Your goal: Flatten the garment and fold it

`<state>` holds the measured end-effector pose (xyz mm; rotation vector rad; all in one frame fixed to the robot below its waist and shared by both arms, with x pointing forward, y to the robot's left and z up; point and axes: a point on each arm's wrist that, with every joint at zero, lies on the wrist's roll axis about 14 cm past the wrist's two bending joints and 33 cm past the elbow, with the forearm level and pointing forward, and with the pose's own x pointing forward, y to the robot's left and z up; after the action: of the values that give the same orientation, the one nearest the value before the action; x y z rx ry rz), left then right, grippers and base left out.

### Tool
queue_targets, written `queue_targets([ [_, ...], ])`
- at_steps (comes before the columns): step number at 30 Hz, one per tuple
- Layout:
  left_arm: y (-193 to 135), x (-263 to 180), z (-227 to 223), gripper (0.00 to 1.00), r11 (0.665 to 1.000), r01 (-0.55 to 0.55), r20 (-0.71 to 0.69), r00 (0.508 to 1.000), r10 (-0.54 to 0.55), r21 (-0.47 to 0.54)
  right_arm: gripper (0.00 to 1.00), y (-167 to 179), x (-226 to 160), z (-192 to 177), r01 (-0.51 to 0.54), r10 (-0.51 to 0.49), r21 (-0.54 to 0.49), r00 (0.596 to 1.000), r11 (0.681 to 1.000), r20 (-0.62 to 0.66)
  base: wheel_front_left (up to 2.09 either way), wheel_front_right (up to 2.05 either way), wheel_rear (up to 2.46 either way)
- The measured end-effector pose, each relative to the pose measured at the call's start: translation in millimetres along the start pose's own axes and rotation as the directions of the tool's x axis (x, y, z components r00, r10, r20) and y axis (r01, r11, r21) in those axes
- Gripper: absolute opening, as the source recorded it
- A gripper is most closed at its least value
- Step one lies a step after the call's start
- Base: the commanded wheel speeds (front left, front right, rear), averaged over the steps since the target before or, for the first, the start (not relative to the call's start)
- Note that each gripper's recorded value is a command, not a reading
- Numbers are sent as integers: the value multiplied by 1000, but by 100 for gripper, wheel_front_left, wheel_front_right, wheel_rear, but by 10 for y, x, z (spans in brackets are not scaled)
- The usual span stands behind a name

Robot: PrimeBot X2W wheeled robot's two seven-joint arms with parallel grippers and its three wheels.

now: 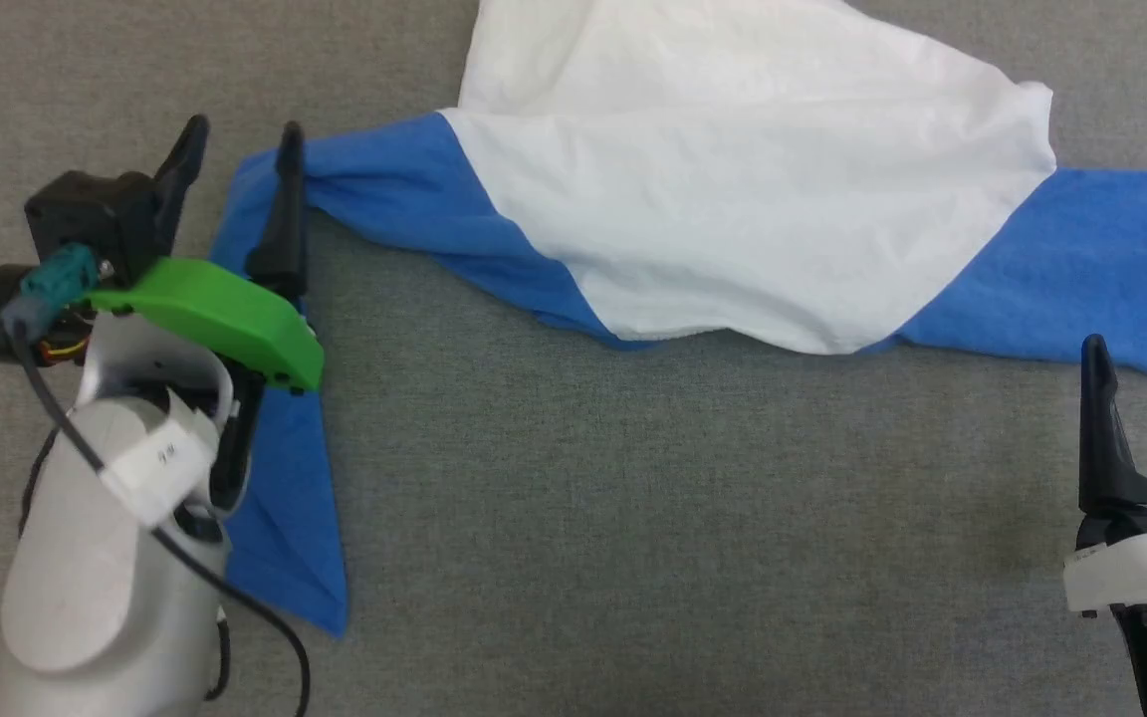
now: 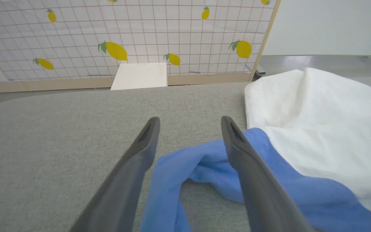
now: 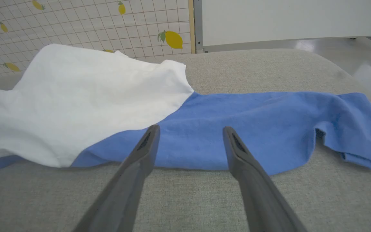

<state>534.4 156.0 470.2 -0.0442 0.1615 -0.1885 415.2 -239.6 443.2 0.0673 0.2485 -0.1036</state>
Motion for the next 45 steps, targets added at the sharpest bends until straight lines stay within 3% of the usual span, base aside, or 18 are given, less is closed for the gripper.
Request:
queue_targets([
  [6,-604,-316,484,100,979,188,117,973,-197,83,100,67,-59,148,-22,21,7,999,1000,36,0,0,0],
  [13,-1408,-555,-99,100,882,462,-111,885,-452,89,100,88,-67,108,-29,29,21,999,999,23,0,0,0],
  [20,-1563,-482,-848,100,779,599,-367,778,-510,186,100,31,-7,-9,-10,10,14,1000,1000,-10,0,0,0],
  [23,-1572,-415,-1001,100,735,637,-411,749,-519,232,100,-8,9,-31,3,-2,12,1000,1000,-15,0,0,0],
  [27,-1624,-315,-1088,100,709,662,-419,731,-539,243,100,-75,-2,-96,23,-22,16,999,1000,-31,0,0,0],
  [28,-1639,-303,-1096,36,706,666,-418,727,-545,240,100,-85,-5,-107,26,-25,16,999,1000,-32,0,0,0],
  [29,-1654,-288,-1091,0,707,669,-410,726,-552,231,100,-95,-7,-122,29,-29,16,999,999,-37,0,0,0],
  [32,-1708,-287,-1047,0,712,673,-387,722,-574,201,100,-115,-10,-136,35,-34,19,999,999,-40,0,0,0],
  [35,-1705,-277,-897,0,741,651,-342,741,-577,161,100,-103,-13,-118,31,-30,26,999,999,-34,0,0,0],
  [39,-1838,-417,-469,0,774,633,-217,757,-616,12,100,-50,-21,-44,14,-14,35,1000,999,-12,0,0,0],
  [45,-2015,-967,80,0,727,665,-123,718,-685,-170,100,54,-56,73,-20,19,46,1000,999,15,0,0,0],
])
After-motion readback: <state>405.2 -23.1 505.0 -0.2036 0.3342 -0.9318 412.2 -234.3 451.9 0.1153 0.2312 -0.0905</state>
